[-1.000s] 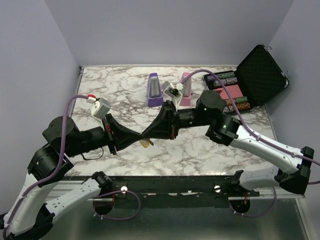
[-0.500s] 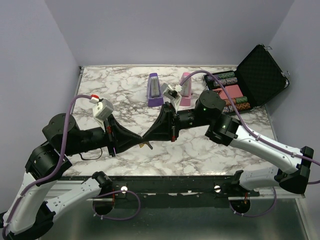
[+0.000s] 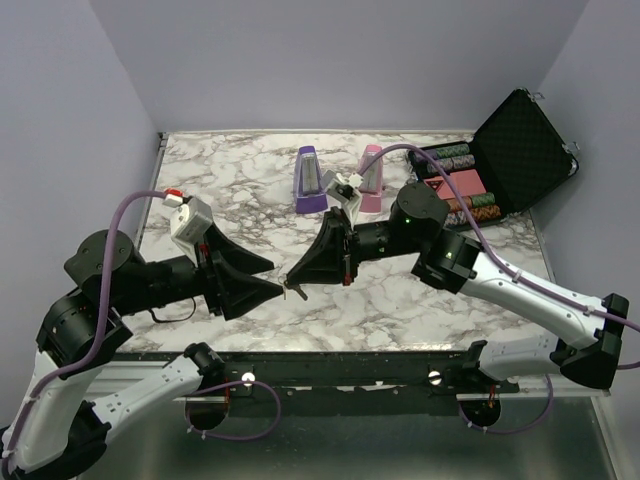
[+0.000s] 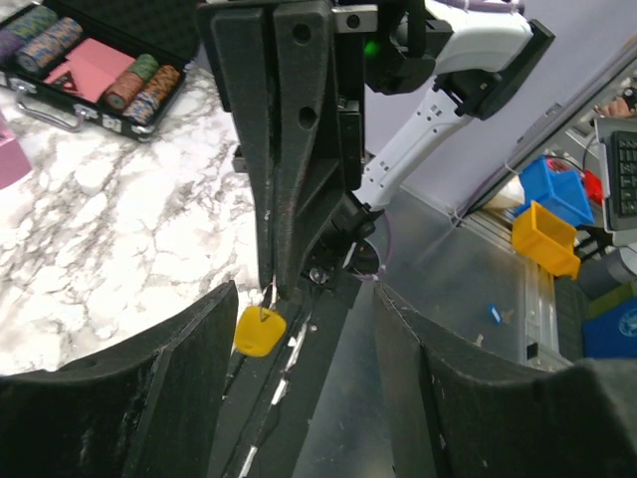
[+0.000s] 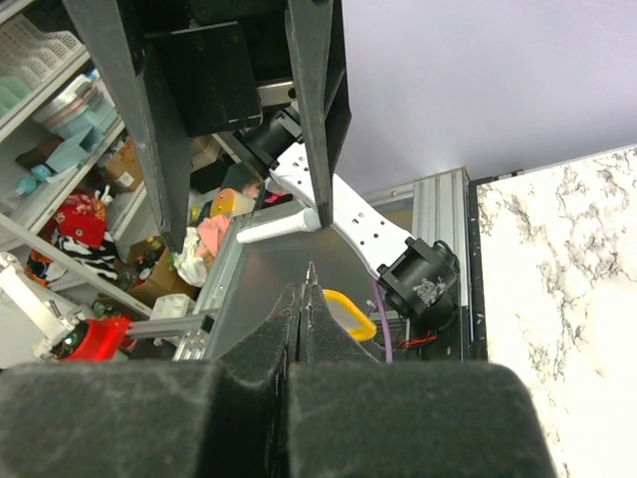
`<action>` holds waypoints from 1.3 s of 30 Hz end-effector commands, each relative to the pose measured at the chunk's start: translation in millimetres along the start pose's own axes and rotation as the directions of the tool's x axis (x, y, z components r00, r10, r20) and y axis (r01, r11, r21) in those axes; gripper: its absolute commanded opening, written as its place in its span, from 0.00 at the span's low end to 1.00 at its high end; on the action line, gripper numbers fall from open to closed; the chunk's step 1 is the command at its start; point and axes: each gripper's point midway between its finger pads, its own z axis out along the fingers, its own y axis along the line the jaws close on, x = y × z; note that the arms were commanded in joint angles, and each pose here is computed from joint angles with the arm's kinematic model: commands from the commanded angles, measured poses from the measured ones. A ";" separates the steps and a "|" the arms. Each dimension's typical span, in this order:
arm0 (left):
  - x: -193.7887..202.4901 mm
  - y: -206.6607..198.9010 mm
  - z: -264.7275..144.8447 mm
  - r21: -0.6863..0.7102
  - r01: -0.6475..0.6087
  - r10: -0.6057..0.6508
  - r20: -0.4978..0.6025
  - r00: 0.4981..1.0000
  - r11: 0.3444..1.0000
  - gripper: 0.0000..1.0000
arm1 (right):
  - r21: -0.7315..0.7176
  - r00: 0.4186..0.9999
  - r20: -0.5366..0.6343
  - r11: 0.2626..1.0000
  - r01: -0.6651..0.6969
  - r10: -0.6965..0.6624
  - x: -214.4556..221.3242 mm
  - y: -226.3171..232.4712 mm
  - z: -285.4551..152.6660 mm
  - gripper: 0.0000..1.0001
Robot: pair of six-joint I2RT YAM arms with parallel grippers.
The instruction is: Remove the keys from the keyring
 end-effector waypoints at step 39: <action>18.9 1.5 12.9 0.058 -0.012 0.020 -0.135 0.991 0.998 0.00 | -0.065 0.999 -0.020 0.997 0.048 -0.049 -4.1 20.7 -5.0 0.01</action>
